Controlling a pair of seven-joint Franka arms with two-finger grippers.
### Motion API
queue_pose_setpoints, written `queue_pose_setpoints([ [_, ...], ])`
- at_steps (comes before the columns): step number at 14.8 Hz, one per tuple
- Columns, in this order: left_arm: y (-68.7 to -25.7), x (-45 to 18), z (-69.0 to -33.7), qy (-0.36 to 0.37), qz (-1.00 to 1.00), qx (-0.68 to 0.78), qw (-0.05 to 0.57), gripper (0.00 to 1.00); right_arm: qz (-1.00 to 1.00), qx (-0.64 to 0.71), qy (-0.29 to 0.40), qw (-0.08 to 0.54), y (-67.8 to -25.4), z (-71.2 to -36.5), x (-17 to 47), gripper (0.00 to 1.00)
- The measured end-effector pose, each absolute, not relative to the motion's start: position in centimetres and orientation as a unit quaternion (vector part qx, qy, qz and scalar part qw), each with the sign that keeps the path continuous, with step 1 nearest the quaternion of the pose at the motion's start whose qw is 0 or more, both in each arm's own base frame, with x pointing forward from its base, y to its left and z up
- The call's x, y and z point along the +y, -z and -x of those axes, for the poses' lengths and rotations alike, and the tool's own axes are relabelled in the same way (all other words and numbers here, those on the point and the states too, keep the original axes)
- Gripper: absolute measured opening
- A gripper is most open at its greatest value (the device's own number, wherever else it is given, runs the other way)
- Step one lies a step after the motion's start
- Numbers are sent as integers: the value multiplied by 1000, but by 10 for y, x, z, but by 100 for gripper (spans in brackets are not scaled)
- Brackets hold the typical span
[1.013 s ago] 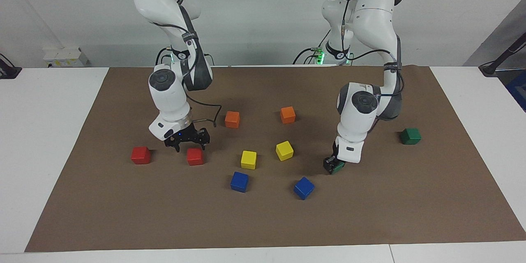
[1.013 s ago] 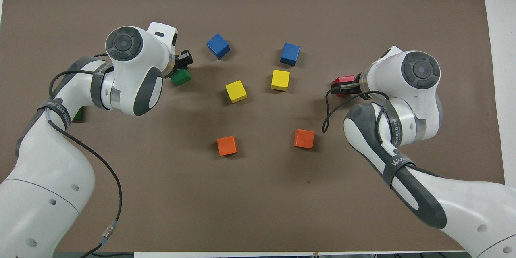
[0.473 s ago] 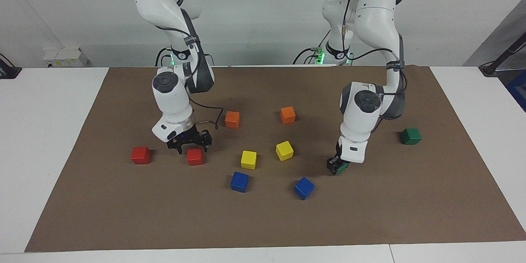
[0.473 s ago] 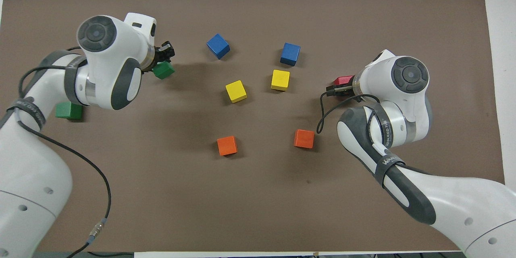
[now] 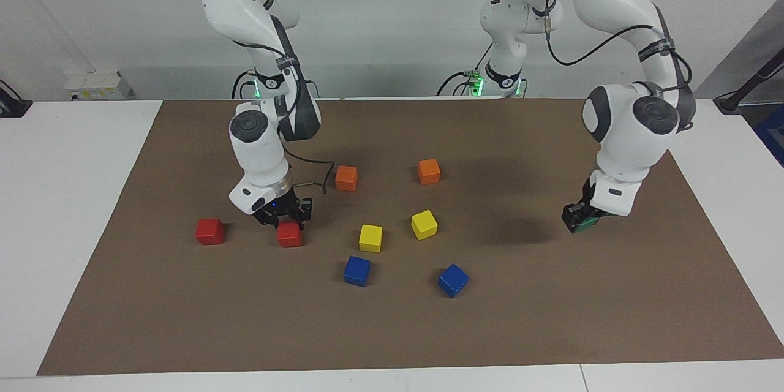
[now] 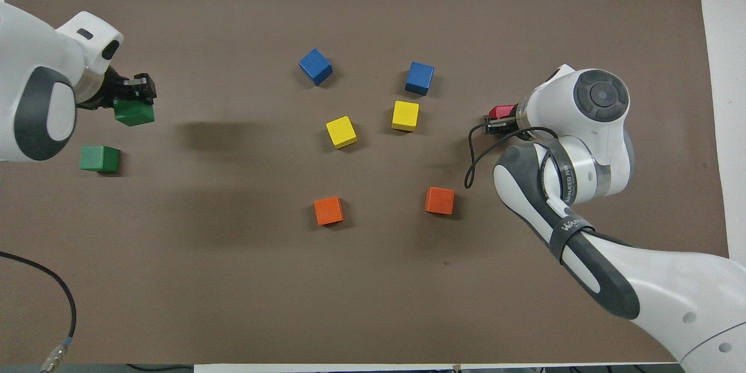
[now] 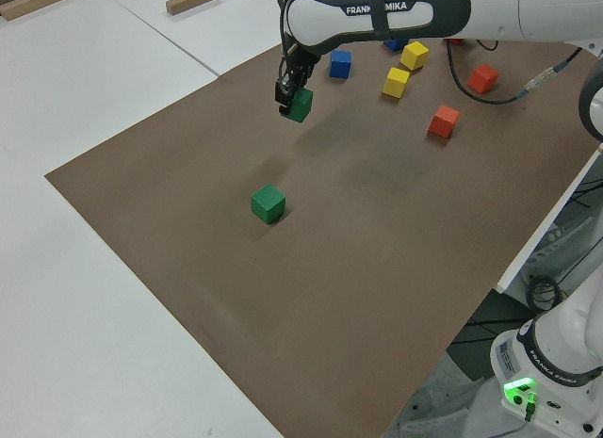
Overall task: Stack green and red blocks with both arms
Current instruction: 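Carry the green cube onto the placed green cube while the right gripper stacks red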
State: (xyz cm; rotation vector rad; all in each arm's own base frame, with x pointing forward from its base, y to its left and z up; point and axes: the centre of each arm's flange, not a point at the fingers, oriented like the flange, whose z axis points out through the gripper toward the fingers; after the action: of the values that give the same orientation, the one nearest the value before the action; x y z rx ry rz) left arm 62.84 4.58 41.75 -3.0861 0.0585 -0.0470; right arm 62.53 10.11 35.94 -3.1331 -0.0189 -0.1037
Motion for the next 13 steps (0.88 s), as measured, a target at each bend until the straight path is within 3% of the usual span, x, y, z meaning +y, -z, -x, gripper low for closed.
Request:
queue_pose_setpoints([
  [5,-401,95,-603,3,995,98,21,55,999,-14,29,-3,-419,-628,18,55],
  [9,-378,104,-589,34,993,114,13,55,999,-28,18,-6,-413,-621,-53,55],
  [13,-374,120,-581,49,993,108,-2,55,999,-29,32,-7,-394,-617,-59,55],
])
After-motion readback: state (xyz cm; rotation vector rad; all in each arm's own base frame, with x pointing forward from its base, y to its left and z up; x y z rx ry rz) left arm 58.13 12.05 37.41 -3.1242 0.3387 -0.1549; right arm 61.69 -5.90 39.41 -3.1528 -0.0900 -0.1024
